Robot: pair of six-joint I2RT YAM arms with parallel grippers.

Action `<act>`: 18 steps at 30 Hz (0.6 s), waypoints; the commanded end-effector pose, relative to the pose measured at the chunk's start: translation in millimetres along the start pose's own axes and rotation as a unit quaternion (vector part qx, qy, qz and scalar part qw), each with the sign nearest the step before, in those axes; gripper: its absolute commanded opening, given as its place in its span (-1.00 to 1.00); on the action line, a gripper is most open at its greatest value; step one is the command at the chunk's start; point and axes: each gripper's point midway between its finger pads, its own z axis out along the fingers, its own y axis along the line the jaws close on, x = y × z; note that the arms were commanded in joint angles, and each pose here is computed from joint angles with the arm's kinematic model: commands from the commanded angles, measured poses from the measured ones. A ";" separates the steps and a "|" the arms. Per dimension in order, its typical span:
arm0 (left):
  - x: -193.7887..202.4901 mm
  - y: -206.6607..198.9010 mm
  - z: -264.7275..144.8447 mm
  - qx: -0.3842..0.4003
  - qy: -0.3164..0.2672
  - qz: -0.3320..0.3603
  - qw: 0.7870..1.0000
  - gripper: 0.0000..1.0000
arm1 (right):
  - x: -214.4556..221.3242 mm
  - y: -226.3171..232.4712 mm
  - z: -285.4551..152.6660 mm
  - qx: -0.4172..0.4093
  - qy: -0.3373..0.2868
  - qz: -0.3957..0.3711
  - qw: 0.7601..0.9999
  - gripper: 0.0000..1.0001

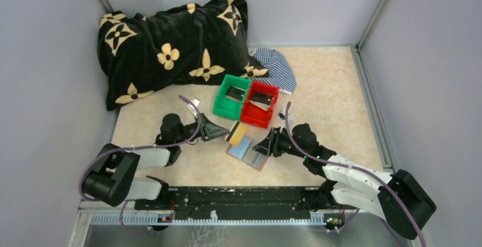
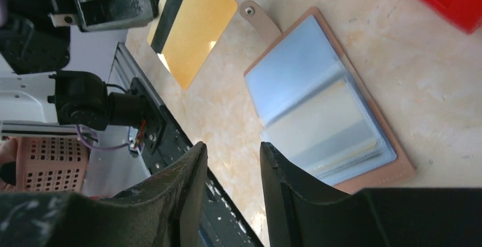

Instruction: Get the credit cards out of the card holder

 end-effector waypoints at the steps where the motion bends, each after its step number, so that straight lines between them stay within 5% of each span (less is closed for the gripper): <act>1: -7.8 -30.3 -5.4 0.068 -0.023 0.011 0.997 -1.00 | -41.8 42.3 3.8 -0.073 -0.050 -0.024 0.996 -0.17; 18: -7.8 -42.5 -11.7 0.103 -0.040 0.011 0.994 -1.00 | -79.1 80.3 21.0 -0.152 -0.095 -0.039 0.983 -0.15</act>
